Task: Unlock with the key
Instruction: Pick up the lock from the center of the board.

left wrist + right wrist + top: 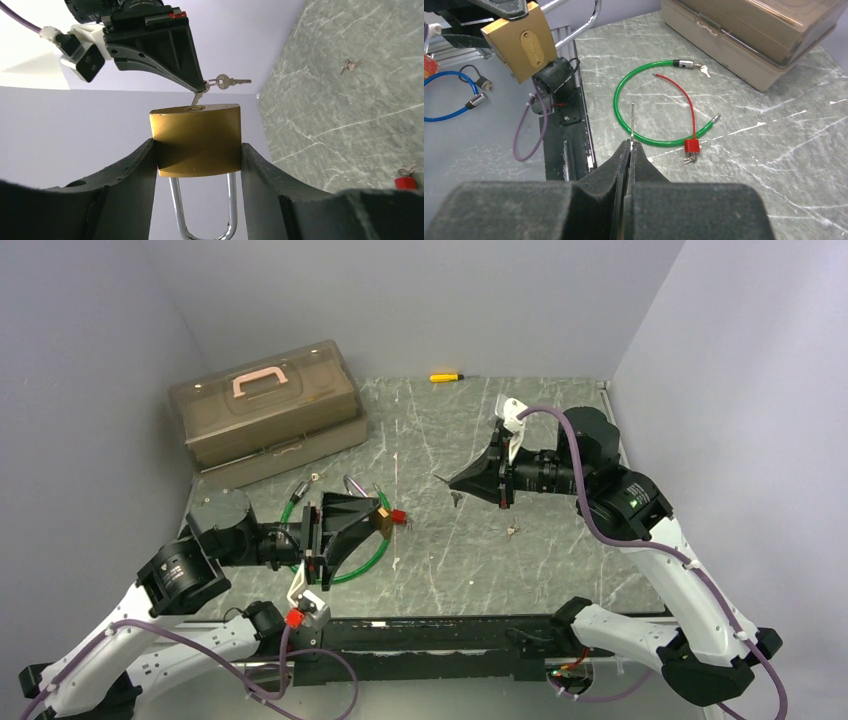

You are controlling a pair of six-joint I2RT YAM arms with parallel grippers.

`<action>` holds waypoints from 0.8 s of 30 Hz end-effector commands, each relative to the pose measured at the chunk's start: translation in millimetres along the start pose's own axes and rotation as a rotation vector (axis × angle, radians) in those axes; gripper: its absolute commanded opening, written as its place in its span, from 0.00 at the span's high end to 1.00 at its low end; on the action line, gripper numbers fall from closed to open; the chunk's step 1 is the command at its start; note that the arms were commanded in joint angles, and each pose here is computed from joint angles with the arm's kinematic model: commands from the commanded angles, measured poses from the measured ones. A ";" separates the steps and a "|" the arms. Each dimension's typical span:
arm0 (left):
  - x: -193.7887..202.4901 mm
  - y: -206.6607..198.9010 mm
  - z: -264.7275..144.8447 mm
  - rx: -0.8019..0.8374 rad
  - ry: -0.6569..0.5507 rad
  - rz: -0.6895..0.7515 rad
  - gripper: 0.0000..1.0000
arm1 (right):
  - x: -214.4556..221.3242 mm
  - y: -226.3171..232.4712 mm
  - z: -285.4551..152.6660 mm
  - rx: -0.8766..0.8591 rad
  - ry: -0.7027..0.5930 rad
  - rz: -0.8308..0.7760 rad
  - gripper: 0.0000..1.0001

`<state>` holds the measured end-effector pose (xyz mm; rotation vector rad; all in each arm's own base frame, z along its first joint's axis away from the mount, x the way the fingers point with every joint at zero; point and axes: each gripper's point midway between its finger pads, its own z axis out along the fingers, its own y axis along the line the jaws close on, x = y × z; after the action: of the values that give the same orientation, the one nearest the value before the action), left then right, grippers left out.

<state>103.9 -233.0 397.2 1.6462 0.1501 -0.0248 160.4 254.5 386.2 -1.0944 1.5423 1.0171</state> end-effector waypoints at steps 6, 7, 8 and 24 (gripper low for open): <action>23.8 -11.6 13.7 0.078 0.106 -0.596 1.00 | -1.7 -17.2 0.9 0.084 0.028 -0.109 1.00; 25.2 -26.4 14.3 0.143 0.119 -0.722 1.00 | 1.6 -18.4 2.0 0.088 0.045 -0.122 1.00; 26.4 -30.4 14.5 0.166 0.121 -0.842 1.00 | 6.1 -18.5 3.8 0.089 0.065 -0.141 1.00; -20.2 -55.4 -4.5 0.602 -0.069 -1.849 1.00 | 60.2 3.3 11.1 0.083 0.328 -0.624 1.00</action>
<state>125.6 -232.9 306.6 1.5961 1.7140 -1.3543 138.9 270.7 311.9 -1.5914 1.4363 0.5597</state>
